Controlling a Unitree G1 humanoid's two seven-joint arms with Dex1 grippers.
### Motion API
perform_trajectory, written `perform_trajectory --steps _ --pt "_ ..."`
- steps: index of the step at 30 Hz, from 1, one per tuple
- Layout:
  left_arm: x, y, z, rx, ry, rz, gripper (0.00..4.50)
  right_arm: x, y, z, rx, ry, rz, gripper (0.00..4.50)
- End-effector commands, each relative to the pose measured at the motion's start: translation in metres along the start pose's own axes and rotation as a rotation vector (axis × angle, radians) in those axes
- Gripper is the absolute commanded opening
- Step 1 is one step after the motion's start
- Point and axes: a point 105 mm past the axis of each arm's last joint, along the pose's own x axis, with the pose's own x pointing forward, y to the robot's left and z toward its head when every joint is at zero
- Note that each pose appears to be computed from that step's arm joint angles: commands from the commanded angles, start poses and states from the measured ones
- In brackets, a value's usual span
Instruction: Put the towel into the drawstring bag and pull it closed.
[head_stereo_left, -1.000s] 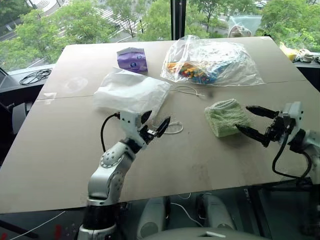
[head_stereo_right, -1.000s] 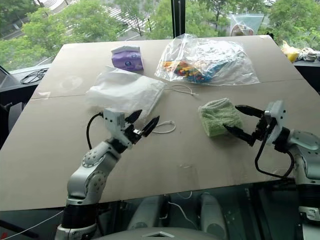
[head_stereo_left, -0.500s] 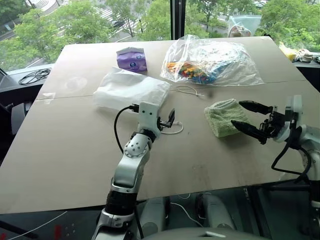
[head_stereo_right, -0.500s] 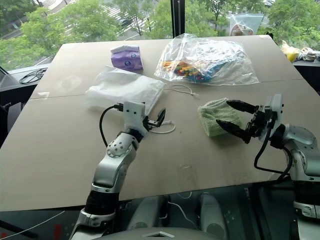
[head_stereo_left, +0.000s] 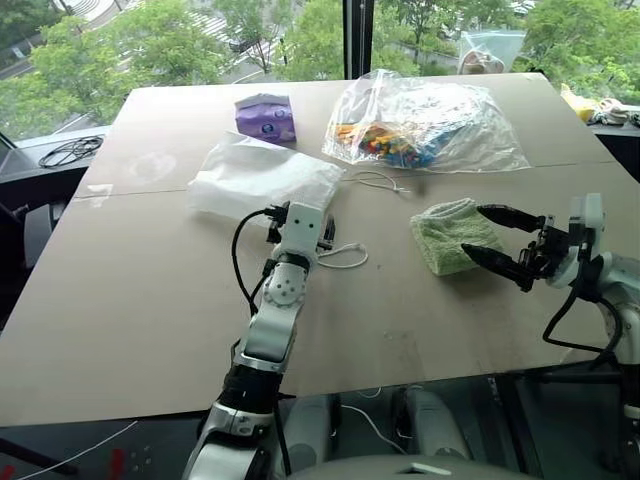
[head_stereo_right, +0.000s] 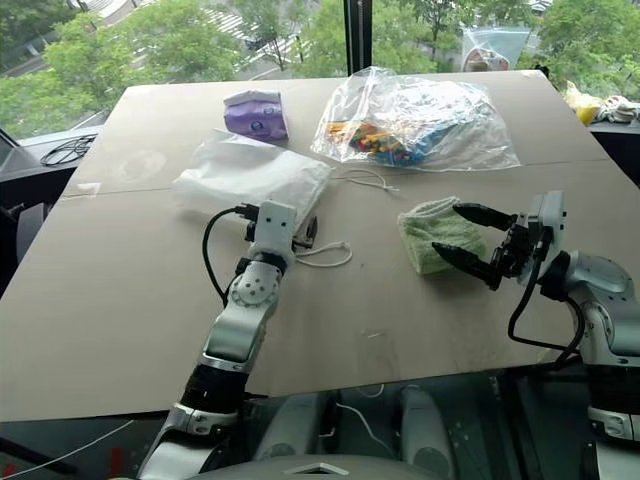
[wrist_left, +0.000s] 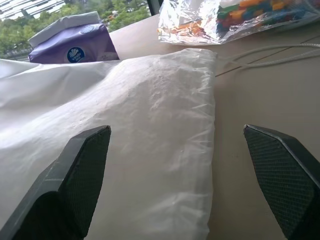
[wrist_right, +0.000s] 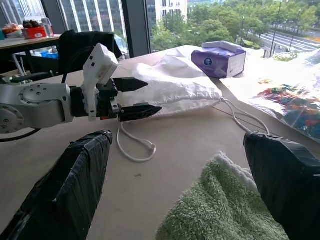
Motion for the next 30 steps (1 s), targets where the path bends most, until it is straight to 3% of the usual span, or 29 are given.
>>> perform_trajectory --steps 1,5,17,25,27,30 --pt "0.004 0.004 0.017 0.183 -0.091 0.033 4.41 -0.002 -0.003 0.013 -0.062 -0.016 -0.015 4.5" --pt "0.005 0.012 0.014 0.228 -0.064 0.103 4.41 -0.003 -0.006 0.015 -0.073 -0.019 -0.026 4.5" --pt "0.007 0.008 0.008 0.363 -0.029 0.068 4.41 -0.006 -0.01 0.015 -0.088 -0.02 -0.037 4.5" --pt "0.007 0.016 0.011 0.406 -0.055 0.104 0.69 -0.009 -0.012 0.015 -0.096 -0.017 -0.048 4.5" --pt "0.007 0.017 0.011 0.414 -0.06 0.112 0.09 -0.009 -0.012 0.014 -0.097 -0.016 -0.049 4.5" --pt "0.007 0.018 0.014 0.425 -0.076 0.12 0.09 -0.009 -0.013 0.014 -0.099 -0.017 -0.05 4.5"
